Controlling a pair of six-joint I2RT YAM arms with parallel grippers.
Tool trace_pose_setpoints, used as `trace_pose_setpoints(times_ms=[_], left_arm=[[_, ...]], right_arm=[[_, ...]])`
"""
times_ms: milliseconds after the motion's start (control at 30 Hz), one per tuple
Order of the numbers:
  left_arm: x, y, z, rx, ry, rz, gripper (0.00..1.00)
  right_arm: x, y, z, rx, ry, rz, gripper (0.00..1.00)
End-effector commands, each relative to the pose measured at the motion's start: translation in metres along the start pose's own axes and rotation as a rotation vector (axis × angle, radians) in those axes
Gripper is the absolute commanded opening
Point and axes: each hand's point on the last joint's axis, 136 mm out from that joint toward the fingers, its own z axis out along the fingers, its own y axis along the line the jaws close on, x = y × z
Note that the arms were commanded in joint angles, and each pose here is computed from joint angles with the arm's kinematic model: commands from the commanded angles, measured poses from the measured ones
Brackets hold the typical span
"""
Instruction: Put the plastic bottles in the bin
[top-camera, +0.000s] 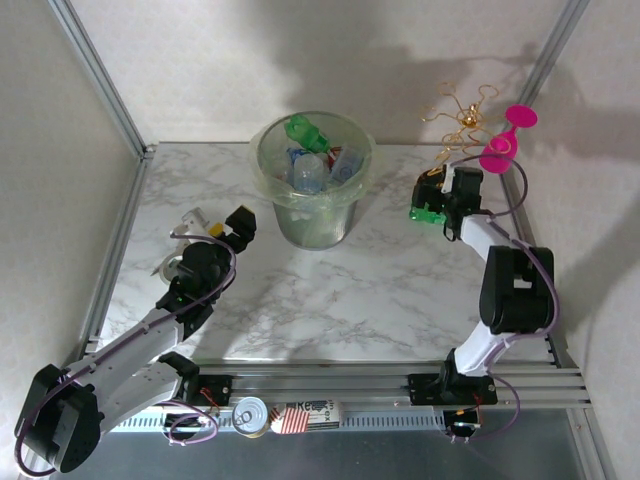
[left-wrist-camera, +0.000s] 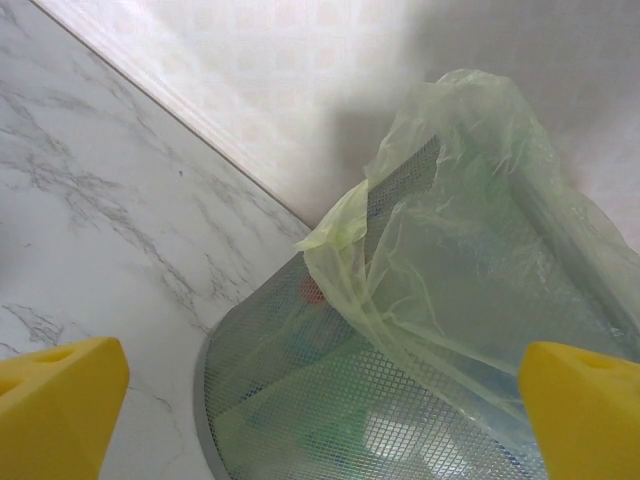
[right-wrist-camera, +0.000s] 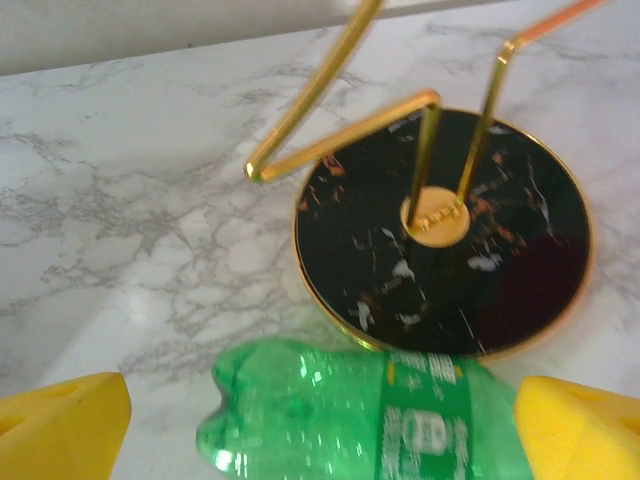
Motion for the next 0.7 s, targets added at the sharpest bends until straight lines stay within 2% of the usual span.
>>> trace_pose_setpoints(times_ms=[0, 267, 667], left_arm=[[-0.007, -0.005, -0.001, 0.0, -0.025, 0.01, 1.0], [-0.007, -0.002, -0.002, -0.011, -0.028, 0.019, 0.99], [-0.002, -0.001, -0.001, 0.002, -0.018, 0.003, 1.0]], right_arm=[[-0.011, 0.004, 0.015, -0.032, -0.034, -0.068, 0.99], [0.006, 0.011, 0.042, -0.094, 0.04, -0.088, 0.99], [0.049, 0.017, 0.039, -0.14, 0.176, -0.008, 0.99]])
